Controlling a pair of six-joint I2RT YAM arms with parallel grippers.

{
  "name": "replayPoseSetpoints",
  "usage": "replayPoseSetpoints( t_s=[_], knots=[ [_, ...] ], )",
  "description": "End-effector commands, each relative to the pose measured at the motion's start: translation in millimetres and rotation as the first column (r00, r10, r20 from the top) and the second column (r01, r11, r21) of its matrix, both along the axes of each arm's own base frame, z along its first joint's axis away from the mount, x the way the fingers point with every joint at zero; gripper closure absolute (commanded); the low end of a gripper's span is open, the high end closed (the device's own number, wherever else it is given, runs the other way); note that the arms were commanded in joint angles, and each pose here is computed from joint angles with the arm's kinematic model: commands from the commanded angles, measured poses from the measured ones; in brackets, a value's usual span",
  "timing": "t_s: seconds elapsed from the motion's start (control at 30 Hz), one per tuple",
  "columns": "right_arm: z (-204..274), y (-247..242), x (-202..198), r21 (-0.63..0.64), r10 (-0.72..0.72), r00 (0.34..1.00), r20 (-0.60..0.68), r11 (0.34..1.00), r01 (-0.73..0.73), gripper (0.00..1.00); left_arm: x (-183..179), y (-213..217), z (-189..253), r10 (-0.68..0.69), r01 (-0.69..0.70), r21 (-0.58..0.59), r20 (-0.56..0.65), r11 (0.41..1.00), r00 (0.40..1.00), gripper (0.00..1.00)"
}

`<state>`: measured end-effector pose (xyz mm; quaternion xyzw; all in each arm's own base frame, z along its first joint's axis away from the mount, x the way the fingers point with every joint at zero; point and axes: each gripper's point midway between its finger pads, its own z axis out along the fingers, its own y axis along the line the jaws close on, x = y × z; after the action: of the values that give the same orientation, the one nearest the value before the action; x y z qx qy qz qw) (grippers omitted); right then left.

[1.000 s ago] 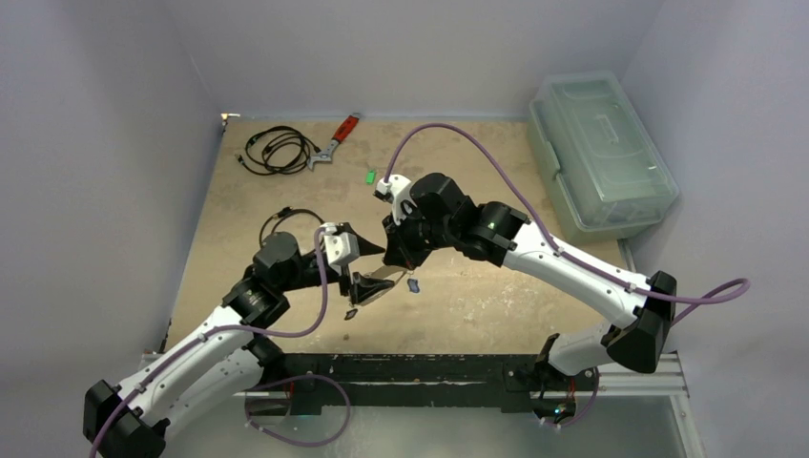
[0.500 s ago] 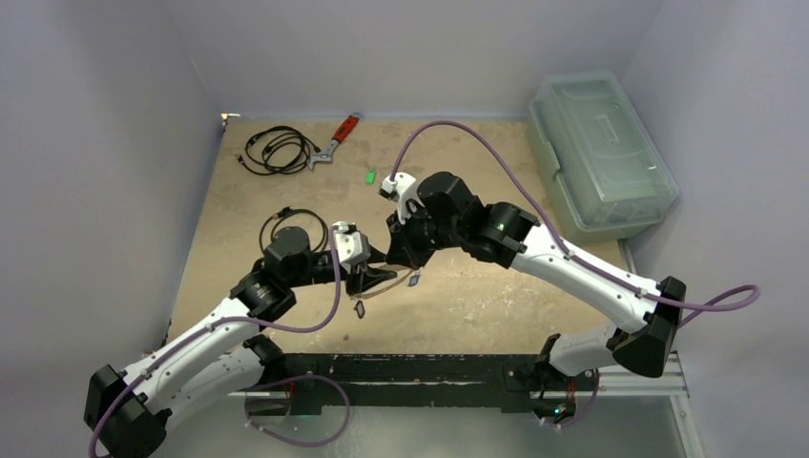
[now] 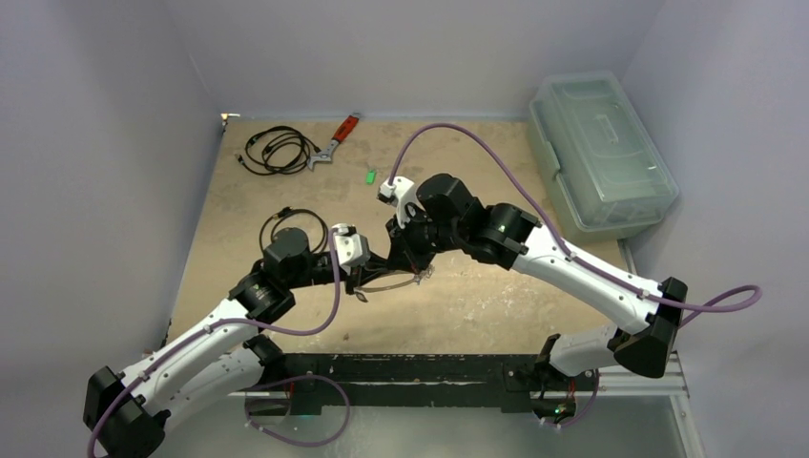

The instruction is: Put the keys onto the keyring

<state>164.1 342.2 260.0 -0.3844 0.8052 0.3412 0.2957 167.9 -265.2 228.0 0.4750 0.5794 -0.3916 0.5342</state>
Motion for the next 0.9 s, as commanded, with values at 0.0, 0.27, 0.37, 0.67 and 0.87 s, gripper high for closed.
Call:
replayPoseSetpoints(
  t_s=[0.0, 0.27, 0.37, 0.67, 0.87],
  knots=[
    [32.2, 7.9, 5.1, 0.076, -0.006, 0.999, 0.045, 0.997, 0.002, 1.00, -2.5, -4.3, 28.0, -0.023, 0.026, -0.046, 0.070, 0.999, 0.997, 1.00],
    [57.3, 6.6, 3.4, 0.173, -0.008, 0.994, 0.108, 0.985, -0.011, 0.53, -24.7, -2.8, 51.7, -0.088, 0.098, -0.133, 0.075, 0.986, 0.993, 1.00],
    [74.6, -3.1, 6.6, 0.243, -0.038, 0.976, 0.216, 0.970, -0.016, 0.49, -32.1, -3.4, 59.1, -0.117, 0.125, -0.168, 0.060, 0.978, 0.991, 1.00],
    [112.9, -29.0, -43.5, 0.453, 0.056, 0.847, 0.529, 0.825, -0.338, 0.48, -48.3, -3.7, 78.2, -0.177, 0.178, -0.267, 0.026, 0.947, 0.984, 1.00],
    [111.2, -38.6, -61.8, 0.457, 0.064, 0.747, 0.662, 0.755, -0.470, 0.50, -56.0, -4.1, 86.5, -0.221, 0.215, -0.306, 0.015, 0.927, 0.975, 1.00]
  ],
)
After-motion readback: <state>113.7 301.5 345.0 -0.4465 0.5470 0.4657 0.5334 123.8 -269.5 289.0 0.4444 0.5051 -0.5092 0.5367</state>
